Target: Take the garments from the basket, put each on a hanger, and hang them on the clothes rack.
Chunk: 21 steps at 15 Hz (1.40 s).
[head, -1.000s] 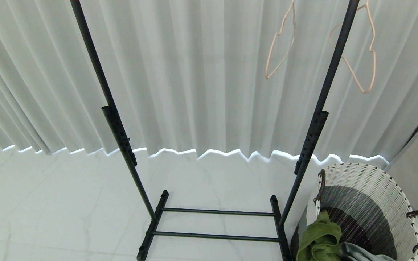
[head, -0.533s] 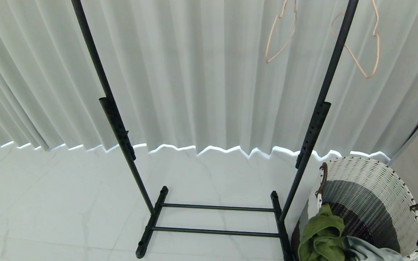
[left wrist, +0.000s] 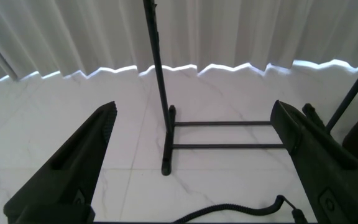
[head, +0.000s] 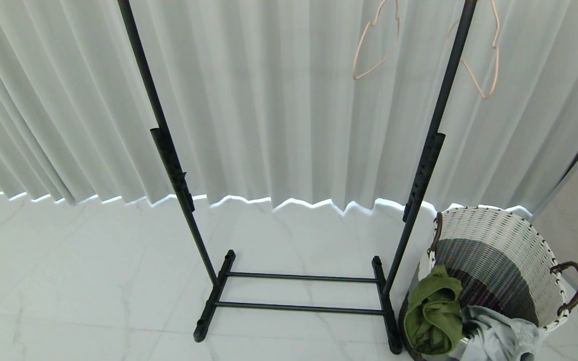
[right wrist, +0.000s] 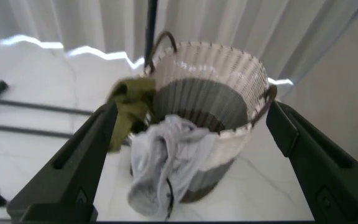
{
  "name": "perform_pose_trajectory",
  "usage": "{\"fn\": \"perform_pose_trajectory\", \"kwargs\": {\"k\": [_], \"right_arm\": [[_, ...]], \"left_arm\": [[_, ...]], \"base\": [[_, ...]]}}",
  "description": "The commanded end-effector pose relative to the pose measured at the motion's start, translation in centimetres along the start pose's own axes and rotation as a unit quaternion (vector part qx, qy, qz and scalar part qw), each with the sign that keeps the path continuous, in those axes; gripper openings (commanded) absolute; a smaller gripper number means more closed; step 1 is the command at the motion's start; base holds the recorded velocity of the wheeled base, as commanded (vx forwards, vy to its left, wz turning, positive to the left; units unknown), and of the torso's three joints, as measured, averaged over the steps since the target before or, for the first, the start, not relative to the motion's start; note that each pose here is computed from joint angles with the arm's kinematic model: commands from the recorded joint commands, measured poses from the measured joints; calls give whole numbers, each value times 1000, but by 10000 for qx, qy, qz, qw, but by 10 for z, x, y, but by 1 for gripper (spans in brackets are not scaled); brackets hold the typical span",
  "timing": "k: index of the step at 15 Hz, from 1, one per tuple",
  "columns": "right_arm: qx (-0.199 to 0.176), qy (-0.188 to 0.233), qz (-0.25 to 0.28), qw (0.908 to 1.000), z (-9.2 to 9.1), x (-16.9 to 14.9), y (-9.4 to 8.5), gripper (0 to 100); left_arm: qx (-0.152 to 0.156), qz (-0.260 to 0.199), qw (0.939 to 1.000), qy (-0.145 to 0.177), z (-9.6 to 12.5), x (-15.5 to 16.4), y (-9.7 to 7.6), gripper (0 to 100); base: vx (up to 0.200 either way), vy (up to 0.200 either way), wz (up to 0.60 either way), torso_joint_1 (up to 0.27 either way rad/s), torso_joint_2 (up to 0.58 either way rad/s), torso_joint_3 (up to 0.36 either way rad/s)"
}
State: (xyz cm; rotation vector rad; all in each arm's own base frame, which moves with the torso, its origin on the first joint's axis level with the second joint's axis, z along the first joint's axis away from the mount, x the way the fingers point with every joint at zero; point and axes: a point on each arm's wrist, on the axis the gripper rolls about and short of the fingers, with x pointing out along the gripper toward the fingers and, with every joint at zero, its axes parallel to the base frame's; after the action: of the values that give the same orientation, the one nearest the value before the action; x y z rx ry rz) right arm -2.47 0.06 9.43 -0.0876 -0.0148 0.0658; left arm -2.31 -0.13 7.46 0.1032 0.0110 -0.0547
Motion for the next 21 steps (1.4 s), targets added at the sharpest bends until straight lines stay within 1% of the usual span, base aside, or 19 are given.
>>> {"fn": "perform_pose_trajectory", "kwargs": {"k": [1, 2, 3, 4, 5, 6, 7, 8, 9, 10, 11, 12, 13, 17, 19, 21], "right_arm": [[81, 244, 479, 9985, 59, 18, -7, 100], [-171, 573, 543, 9967, 66, 31, -7, 100], [-717, 1266, 401, 9885, 70, 58, -7, 100], [-918, 1521, 336, 9835, 68, 66, -8, 100], [-1586, 2250, 286, 9609, 61, 89, -11, 100], [-1918, 2657, 370, 9441, 54, 100, -14, 100], [-2187, 2966, 516, 9282, 47, 108, -15, 100], [-2381, 3211, 686, 9140, 40, 114, -15, 100], [-2506, 3379, 815, 9035, 35, 119, -15, 100], [-2704, 3601, 1023, 8870, 28, 123, -15, 100], [-2804, 3749, 1144, 8762, 23, 126, -15, 100], [-2853, 3813, 1236, 8706, 19, 127, -14, 100], [-2871, 3837, 1270, 8685, 17, 127, -13, 100], [-2786, 4124, 1393, 8561, -13, 129, -10, 100], [-2559, 4226, 1303, 8596, -21, 134, -11, 100], [-2422, 4301, 1266, 8604, -24, 142, -11, 100]], "left_arm": [[-12, 2, 10000, 0, 0, 0, 0, 100], [-12, 2, 10000, 0, 0, 0, 0, 100], [-12, 2, 10000, 0, 0, 0, 0, 100], [-12, 2, 10000, 0, 0, 0, 0, 100], [-12, 2, 10000, 0, 0, 0, 0, 100], [-12, 2, 10000, 0, 0, 0, 0, 100], [-12, 2, 10000, 0, 0, 0, 0, 100], [-12, 2, 10000, 0, 0, 0, 0, 100], [-20, 2, 10000, 0, 0, 0, 0, 100], [-12, 2, 10000, 0, 0, 0, 0, 100], [-12, 2, 10000, 0, 0, 0, 0, 100], [-12, 2, 10000, 0, 0, 0, 0, 100], [-12, 2, 10000, 0, 0, 0, 0, 100], [-4, 2, 10000, 0, 0, 0, 0, 100], [-4, 2, 10000, 0, 0, 0, 0, 100], [-4, 2, 10000, 0, 0, 0, 0, 100]], "base": [[0, 0, 0, 0, 0, 0], [0, 0, 0, 0, 0, 0], [0, 0, 0, 0, 0, 0], [0, 0, 0, 0, 0, 0], [0, 0, 0, 0, 0, 0], [0, 0, 0, 0, 0, 0], [0, 0, 0, 0, 0, 0], [0, 0, 0, 0, 0, 0], [0, 0, 0, 0, 0, 0], [0, 0, 0, 0, 0, 0], [0, 0, 0, 0, 0, 0], [0, 0, 0, 0, 0, 0], [0, 0, 0, 0, 0, 0], [0, 0, 0, 0, 0, 0], [0, 0, 0, 0, 0, 0], [0, 0, 0, 0, 0, 0]]}}
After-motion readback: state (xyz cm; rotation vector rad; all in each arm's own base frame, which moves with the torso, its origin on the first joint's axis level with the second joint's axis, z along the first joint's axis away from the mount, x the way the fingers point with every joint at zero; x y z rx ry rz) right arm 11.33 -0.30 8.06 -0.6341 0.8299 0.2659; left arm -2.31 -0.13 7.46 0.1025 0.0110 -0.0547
